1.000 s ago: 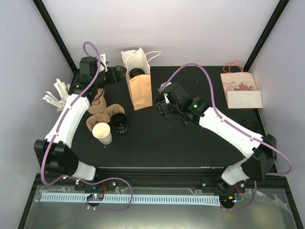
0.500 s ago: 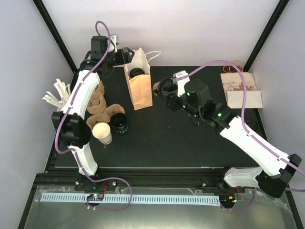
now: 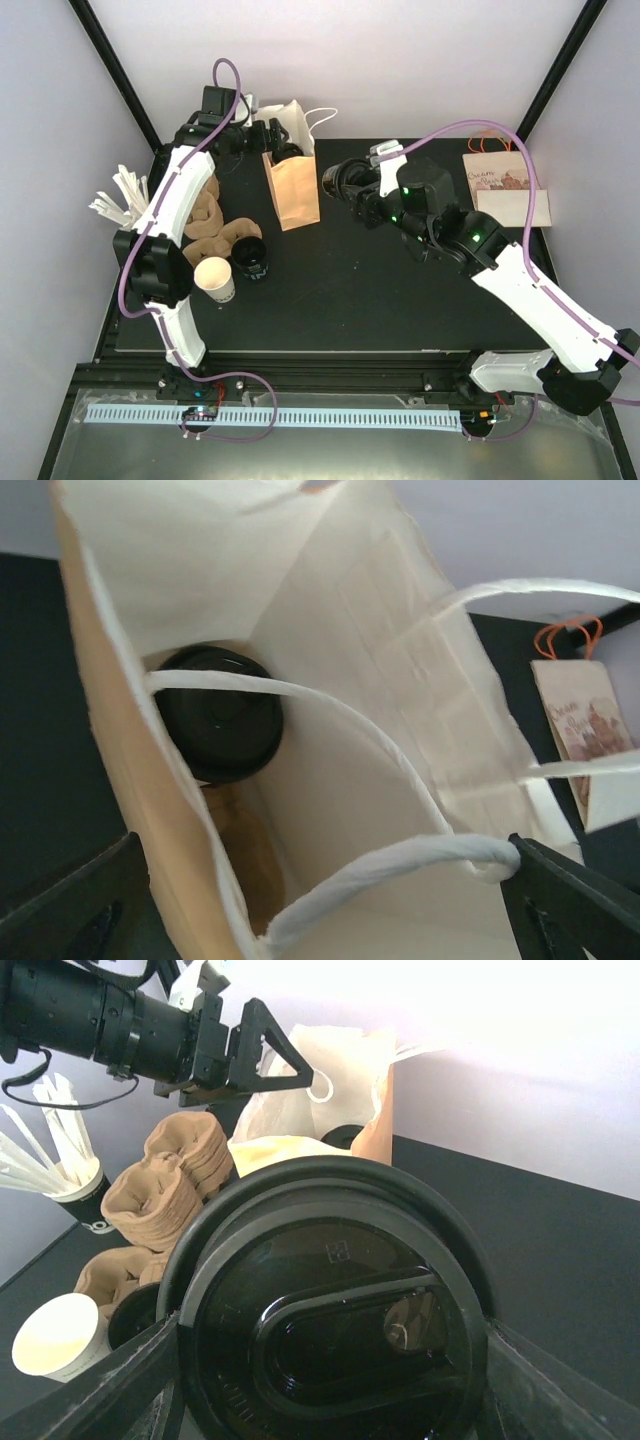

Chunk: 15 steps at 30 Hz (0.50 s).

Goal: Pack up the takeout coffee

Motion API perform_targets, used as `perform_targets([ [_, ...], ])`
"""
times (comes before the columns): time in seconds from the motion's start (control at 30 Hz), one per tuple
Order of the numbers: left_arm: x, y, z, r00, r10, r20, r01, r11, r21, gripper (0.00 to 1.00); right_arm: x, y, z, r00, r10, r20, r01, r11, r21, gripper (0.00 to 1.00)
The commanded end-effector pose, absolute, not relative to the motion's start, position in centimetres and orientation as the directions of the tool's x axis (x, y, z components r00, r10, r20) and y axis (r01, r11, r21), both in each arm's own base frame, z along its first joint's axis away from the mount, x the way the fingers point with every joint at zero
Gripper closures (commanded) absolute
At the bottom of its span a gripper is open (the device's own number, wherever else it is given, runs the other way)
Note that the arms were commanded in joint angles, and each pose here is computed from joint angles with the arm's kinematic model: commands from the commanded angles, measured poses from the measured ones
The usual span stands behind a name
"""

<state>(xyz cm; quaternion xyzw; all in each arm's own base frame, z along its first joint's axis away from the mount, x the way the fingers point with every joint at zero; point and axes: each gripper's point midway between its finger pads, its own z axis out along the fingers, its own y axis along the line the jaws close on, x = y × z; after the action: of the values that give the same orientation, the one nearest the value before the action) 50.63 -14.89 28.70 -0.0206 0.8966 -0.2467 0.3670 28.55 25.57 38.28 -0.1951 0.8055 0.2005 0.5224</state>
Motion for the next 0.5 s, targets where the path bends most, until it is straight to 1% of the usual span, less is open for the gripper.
perform_targets([
  [0.0,48.9,-16.9,32.7,-0.697,-0.173,-0.696,0.29,0.82,-0.494,0.01,28.2,25.1,39.9,-0.375,-0.082,-0.923,-0.51,0.85,0.132,0.36],
  [0.13,49.0,-15.4,31.1,-0.716,-0.187,-0.672,0.201,0.867,-0.456,0.01,28.2,25.0,40.2,-0.377,-0.07,-0.924,-0.505,0.851,0.142,0.36],
  [0.3,47.6,-15.5,30.3,-0.743,-0.179,-0.645,0.197,0.863,-0.466,0.01,28.3,24.9,40.5,-0.379,-0.075,-0.922,-0.5,0.855,0.136,0.36],
  [0.37,46.9,-15.5,31.0,-0.726,-0.173,-0.665,0.22,0.858,-0.464,0.01,28.3,25.0,40.3,-0.382,-0.082,-0.921,-0.5,0.856,0.131,0.36],
  [0.47,45.4,-15.7,32.9,-0.663,-0.164,-0.73,0.288,0.844,-0.452,0.01,28.3,25.2,40.0,-0.388,-0.094,-0.917,-0.51,0.85,0.129,0.36],
])
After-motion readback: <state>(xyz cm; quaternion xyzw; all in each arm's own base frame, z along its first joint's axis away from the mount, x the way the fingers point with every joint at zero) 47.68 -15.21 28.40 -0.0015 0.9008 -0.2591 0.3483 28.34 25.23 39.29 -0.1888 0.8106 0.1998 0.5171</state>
